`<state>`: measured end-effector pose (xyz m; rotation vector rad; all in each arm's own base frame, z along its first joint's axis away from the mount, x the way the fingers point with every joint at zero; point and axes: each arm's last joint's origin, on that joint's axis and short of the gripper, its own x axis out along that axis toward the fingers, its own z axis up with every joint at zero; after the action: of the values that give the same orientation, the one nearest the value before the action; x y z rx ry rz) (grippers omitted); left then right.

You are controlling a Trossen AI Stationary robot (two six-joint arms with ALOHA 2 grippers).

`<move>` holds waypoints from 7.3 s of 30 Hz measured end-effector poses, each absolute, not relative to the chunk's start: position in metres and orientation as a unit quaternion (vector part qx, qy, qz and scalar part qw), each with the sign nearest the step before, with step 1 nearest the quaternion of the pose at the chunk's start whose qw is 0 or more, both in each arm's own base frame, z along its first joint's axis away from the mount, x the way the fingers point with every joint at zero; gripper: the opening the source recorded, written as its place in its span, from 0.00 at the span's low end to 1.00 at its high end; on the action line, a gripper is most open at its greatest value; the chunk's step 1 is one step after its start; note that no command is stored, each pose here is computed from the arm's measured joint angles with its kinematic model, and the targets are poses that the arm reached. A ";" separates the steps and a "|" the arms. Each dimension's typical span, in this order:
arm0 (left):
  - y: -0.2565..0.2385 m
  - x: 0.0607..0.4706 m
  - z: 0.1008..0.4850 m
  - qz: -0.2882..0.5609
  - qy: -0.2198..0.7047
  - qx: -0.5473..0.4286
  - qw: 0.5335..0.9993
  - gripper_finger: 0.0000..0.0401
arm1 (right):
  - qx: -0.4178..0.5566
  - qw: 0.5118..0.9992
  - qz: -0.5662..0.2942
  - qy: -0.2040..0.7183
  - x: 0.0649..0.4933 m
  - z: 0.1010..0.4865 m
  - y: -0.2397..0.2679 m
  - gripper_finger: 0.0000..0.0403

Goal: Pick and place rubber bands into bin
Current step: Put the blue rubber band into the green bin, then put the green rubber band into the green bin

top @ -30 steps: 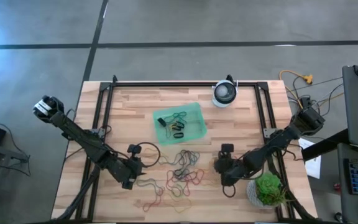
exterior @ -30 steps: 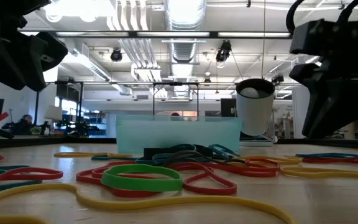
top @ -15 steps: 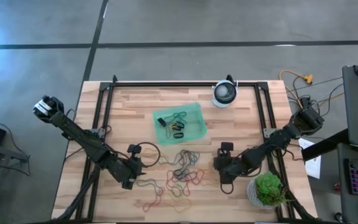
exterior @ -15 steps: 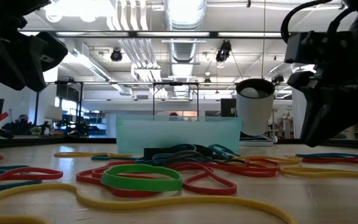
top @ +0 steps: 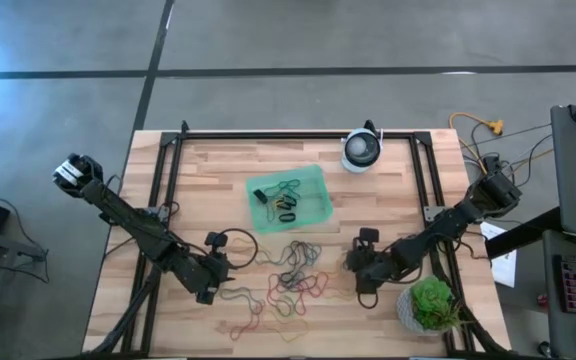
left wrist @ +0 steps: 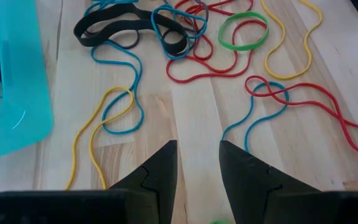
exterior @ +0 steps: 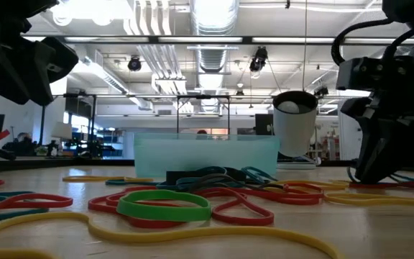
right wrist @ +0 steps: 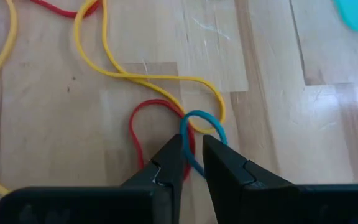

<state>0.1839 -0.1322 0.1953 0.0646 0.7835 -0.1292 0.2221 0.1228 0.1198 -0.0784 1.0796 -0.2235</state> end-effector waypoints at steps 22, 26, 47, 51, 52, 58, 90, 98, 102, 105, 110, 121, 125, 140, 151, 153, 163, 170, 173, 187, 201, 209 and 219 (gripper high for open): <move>-0.132 0.184 0.195 -0.063 0.382 0.032 0.922 0.26 | -0.015 0.855 -0.080 0.512 0.223 0.120 0.125 0.14; -0.132 0.184 0.195 -0.063 0.382 0.032 0.922 0.26 | -0.014 0.856 -0.078 0.511 0.223 0.120 0.125 0.14; -0.132 0.184 0.195 -0.063 0.382 0.032 0.922 0.26 | -0.045 0.853 -0.070 0.515 0.221 0.119 0.123 0.02; -0.132 0.184 0.195 -0.063 0.382 0.032 0.922 0.26 | -0.062 0.848 -0.065 0.523 0.223 0.123 0.124 0.02; -0.132 0.184 0.195 -0.063 0.382 0.032 0.922 0.26 | -0.066 0.847 -0.063 0.524 0.224 0.125 0.125 0.02; -0.132 0.184 0.195 -0.063 0.382 0.032 0.922 0.26 | -0.092 0.844 -0.063 0.524 0.233 0.142 0.130 0.02; -0.132 0.183 0.194 -0.062 0.383 0.033 0.921 0.26 | -0.319 0.860 -0.112 0.382 0.289 0.244 0.131 0.02; -0.132 0.183 0.194 -0.063 0.383 0.035 0.921 0.26 | -0.315 0.854 -0.157 0.383 0.316 0.256 0.081 0.02; -0.132 0.184 0.194 -0.061 0.382 0.037 0.922 0.26 | -0.292 0.867 -0.152 0.374 0.330 0.261 0.047 0.02; -0.132 0.184 0.194 -0.061 0.381 0.038 0.922 0.26 | -0.267 0.883 -0.153 0.353 0.339 0.265 0.018 0.02; -0.132 0.184 0.194 -0.061 0.381 0.039 0.922 0.26 | -0.207 0.919 -0.139 0.305 0.348 0.274 -0.025 0.02; -0.132 0.184 0.194 -0.064 0.380 0.049 0.922 0.26 | -0.116 0.936 -0.140 0.301 0.358 0.255 -0.066 0.02; -0.132 0.184 0.194 -0.064 0.380 0.049 0.922 0.26 | -0.100 0.932 -0.144 0.319 0.363 0.241 -0.070 0.03; -0.132 0.184 0.195 -0.065 0.377 0.048 0.922 0.26 | -0.069 0.923 -0.087 0.369 0.360 0.225 -0.071 0.32; -0.130 0.176 0.187 -0.058 0.450 -0.035 0.891 0.26 | -0.095 0.902 0.049 0.417 0.349 0.229 0.003 0.33; -0.129 0.173 0.184 -0.040 0.469 -0.057 0.881 0.26 | -0.106 0.901 0.073 0.415 0.348 0.229 0.021 0.32; -0.132 0.175 0.160 -0.003 0.538 -0.070 0.840 0.26 | -0.137 0.889 0.171 0.403 0.332 0.230 0.104 0.25; -0.135 0.179 0.152 0.002 0.555 -0.063 0.830 0.26 | -0.130 0.881 0.219 0.398 0.311 0.233 0.151 0.22; -0.135 0.179 0.152 0.002 0.555 -0.063 0.829 0.26 | -0.142 0.878 0.240 0.389 0.300 0.237 0.169 0.20; -0.134 0.178 0.155 0.005 0.552 -0.078 0.830 0.26 | -0.198 0.885 0.240 0.345 0.269 0.245 0.213 0.15; -0.137 0.181 0.145 0.010 0.559 -0.075 0.826 0.26 | -0.192 0.889 0.229 0.347 0.267 0.244 0.216 0.15; -0.138 0.183 0.141 0.011 0.565 -0.068 0.822 0.26 | -0.192 0.889 0.228 0.347 0.267 0.241 0.216 0.15; -0.139 0.183 0.142 0.006 0.564 -0.072 0.823 0.15 | -0.192 0.889 0.228 0.347 0.267 0.240 0.216 0.15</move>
<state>0.1828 -0.1385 0.1422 -0.1529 1.1997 0.0128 0.2666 0.2158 0.2402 -0.3988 0.7200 0.4740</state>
